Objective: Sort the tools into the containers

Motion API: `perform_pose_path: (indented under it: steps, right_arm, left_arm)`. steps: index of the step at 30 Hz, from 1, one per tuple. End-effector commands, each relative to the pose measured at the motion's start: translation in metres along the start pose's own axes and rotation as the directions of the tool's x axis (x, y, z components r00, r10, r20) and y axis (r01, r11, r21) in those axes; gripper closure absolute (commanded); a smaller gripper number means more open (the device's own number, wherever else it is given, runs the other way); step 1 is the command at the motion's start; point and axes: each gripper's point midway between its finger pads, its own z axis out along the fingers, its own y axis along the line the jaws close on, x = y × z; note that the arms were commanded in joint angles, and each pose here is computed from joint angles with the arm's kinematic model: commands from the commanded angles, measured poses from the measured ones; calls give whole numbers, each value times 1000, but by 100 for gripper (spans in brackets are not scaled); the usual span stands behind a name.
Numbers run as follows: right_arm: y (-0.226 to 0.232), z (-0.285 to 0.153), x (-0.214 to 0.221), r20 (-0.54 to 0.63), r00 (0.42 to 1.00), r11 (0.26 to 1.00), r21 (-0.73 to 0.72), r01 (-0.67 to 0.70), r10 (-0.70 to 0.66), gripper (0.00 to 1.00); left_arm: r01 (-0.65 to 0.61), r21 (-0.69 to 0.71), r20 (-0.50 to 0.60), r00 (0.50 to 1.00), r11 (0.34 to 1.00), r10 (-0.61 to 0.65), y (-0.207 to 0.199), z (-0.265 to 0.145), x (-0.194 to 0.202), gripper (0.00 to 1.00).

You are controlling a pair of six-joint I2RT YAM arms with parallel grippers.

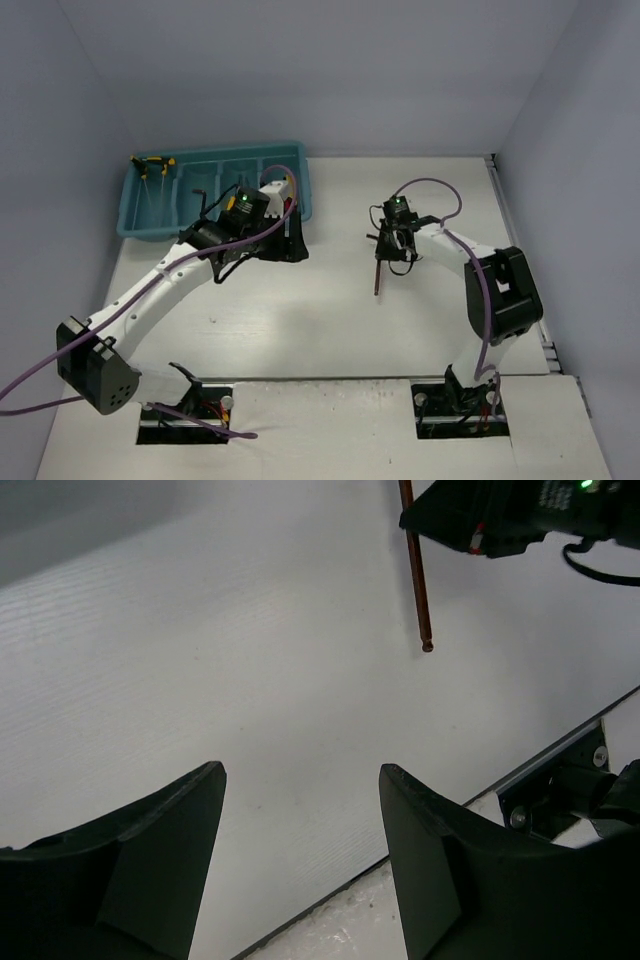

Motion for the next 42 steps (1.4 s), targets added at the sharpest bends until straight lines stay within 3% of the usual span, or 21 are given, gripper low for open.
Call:
perform_pose_path:
  steps: [1,9,18,30,33,35,40,42]
  right_arm:
    - [57,-67,-57,198,978,961,-277,-16,73,100]
    - [87,-124,-79,289,935,874,-485,-41,204,100]
    - [103,-155,-77,262,922,791,-607,-71,284,100]
    - [115,-180,-72,231,917,703,-708,-72,327,100]
    - [116,-182,-69,220,919,688,-722,-73,328,100]
    - [117,-182,-68,216,920,685,-725,-74,327,100]
    - [117,-178,-65,208,926,687,-723,-71,315,100]
    - [115,-177,-67,208,926,688,-722,-72,315,79]
  left_arm:
    - [57,144,74,995,988,-68,-29,13,-16,40]
    - [26,216,60,997,976,-40,-72,32,-21,40]
    - [-16,265,73,997,964,-3,-112,57,-29,40]
    - [-34,241,28,999,970,28,-124,96,-18,41]
    - [-47,232,35,999,972,40,-126,101,-19,80]
    - [-52,225,40,998,973,44,-125,101,-19,99]
    - [-74,175,53,996,982,65,-114,94,-22,100]
    - [-73,140,56,996,987,66,-102,90,-24,100]
